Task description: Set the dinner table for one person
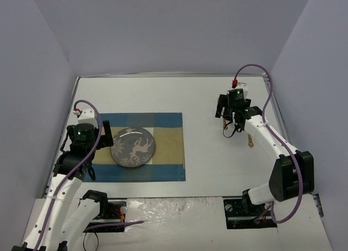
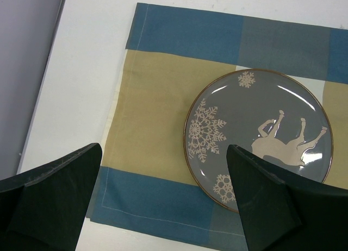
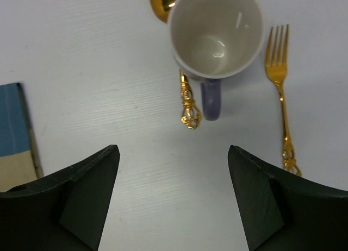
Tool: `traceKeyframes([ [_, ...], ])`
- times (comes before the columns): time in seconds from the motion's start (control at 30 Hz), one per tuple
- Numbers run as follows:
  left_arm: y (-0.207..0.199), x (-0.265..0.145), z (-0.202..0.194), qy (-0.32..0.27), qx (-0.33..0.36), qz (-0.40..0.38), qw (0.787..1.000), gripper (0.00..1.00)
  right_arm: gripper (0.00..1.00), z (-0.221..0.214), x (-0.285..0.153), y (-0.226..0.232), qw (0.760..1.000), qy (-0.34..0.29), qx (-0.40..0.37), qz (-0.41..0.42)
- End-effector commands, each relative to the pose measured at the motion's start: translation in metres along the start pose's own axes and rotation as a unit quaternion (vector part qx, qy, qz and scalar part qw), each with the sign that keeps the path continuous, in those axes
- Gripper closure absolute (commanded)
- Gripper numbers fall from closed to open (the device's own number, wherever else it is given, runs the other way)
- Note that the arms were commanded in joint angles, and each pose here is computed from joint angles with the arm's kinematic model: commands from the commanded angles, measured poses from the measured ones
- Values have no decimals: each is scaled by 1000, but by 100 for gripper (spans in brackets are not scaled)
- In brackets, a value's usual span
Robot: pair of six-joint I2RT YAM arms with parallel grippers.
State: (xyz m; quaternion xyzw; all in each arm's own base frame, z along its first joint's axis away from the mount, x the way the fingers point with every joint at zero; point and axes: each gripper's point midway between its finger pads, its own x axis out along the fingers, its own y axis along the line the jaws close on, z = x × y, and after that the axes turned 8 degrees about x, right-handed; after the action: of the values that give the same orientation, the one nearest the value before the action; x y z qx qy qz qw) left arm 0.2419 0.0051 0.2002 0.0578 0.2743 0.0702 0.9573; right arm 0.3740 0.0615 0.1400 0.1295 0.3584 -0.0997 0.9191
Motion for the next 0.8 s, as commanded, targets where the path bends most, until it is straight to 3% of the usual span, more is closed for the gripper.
traceKeyframes([
  [0.0, 1, -6, 29, -39, -8, -1, 999, 3, 23, 18, 11, -27, 999, -10, -17, -42],
  [0.23, 1, -6, 29, -40, -8, -2, 999, 3, 30, 12, 47, -38, 999, 28, 8, -28],
  [0.77, 0, -5, 28, -38, -3, -2, 999, 3, 65, 13, 85, -35, 999, 25, 8, -24],
])
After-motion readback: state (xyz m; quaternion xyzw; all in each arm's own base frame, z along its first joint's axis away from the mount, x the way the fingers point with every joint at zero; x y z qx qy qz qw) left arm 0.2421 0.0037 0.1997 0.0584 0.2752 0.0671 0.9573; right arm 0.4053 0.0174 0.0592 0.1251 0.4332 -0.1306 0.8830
